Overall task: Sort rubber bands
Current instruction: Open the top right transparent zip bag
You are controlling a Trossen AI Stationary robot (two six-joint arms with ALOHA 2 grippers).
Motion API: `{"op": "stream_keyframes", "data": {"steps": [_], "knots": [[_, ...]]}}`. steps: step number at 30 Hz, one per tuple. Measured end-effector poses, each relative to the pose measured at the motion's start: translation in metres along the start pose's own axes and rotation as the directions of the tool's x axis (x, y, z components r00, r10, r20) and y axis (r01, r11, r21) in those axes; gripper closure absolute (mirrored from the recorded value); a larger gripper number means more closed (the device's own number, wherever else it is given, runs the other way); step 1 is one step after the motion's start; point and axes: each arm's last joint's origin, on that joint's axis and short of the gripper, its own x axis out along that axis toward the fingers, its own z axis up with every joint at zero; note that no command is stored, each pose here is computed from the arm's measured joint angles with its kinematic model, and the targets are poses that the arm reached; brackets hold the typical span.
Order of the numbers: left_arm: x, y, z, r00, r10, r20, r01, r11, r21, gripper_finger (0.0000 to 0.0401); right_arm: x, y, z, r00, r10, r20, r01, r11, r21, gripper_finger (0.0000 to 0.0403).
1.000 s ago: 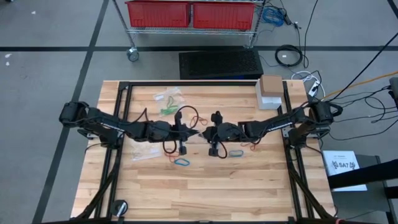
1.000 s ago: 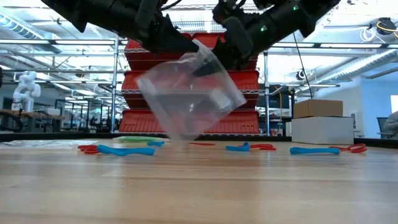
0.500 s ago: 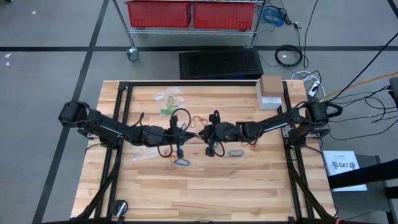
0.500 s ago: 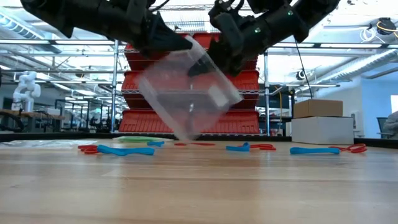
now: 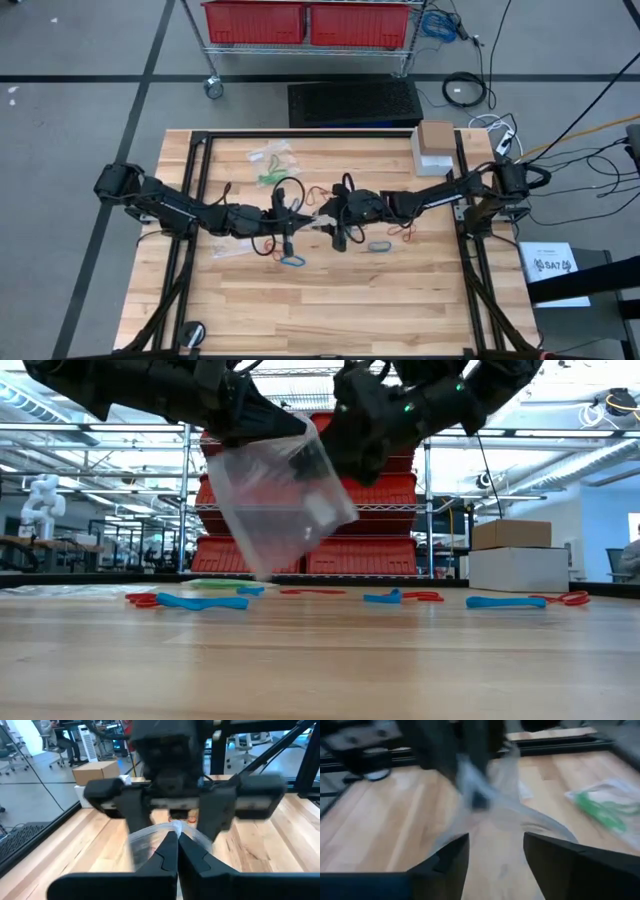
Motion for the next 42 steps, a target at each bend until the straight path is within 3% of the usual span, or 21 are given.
{"op": "stream_keyframes", "data": {"steps": [4, 10, 16, 22, 33, 42], "knots": [[0.0, 0.0, 0.0, 1.0, 0.007, 0.002, -0.007, 1.0, -0.002, 0.0401, 0.002, 0.0, -0.001, 1.0, 0.013, 0.01, -0.013, 1.0, 0.002, 0.0258], [0.0, 0.001, 0.002, 1.0, 0.008, 0.023, -0.007, 1.0, -0.028, 0.0401, 0.015, -0.001, -0.006, 0.997, -0.017, 0.071, 0.018, 1.0, -0.023, 0.0385], [0.0, 0.001, 0.003, 1.0, 0.008, 0.028, -0.007, 1.0, -0.03, 0.0401, 0.027, -0.001, -0.01, 0.987, -0.003, 0.161, 0.006, 1.0, -0.015, 0.0401], [0.0, 0.0, 0.002, 1.0, 0.011, 0.022, -0.01, 1.0, -0.027, 0.0401, 0.028, -0.003, -0.01, 0.981, -0.082, 0.177, 0.076, 0.996, 0.043, 0.036], [-0.003, -0.005, -0.001, 0.999, 0.045, -0.004, -0.045, 0.999, 0.01, 0.0401, 0.027, -0.005, -0.018, 0.994, -0.083, 0.077, 0.075, 0.992, 0.097, 0.02], [-0.003, -0.005, -0.006, 0.995, 0.08, -0.057, -0.078, 0.996, 0.038, 0.0401, -0.004, 0.004, -0.003, 0.996, -0.079, -0.041, 0.081, 0.996, 0.048, 0.0183]]}}
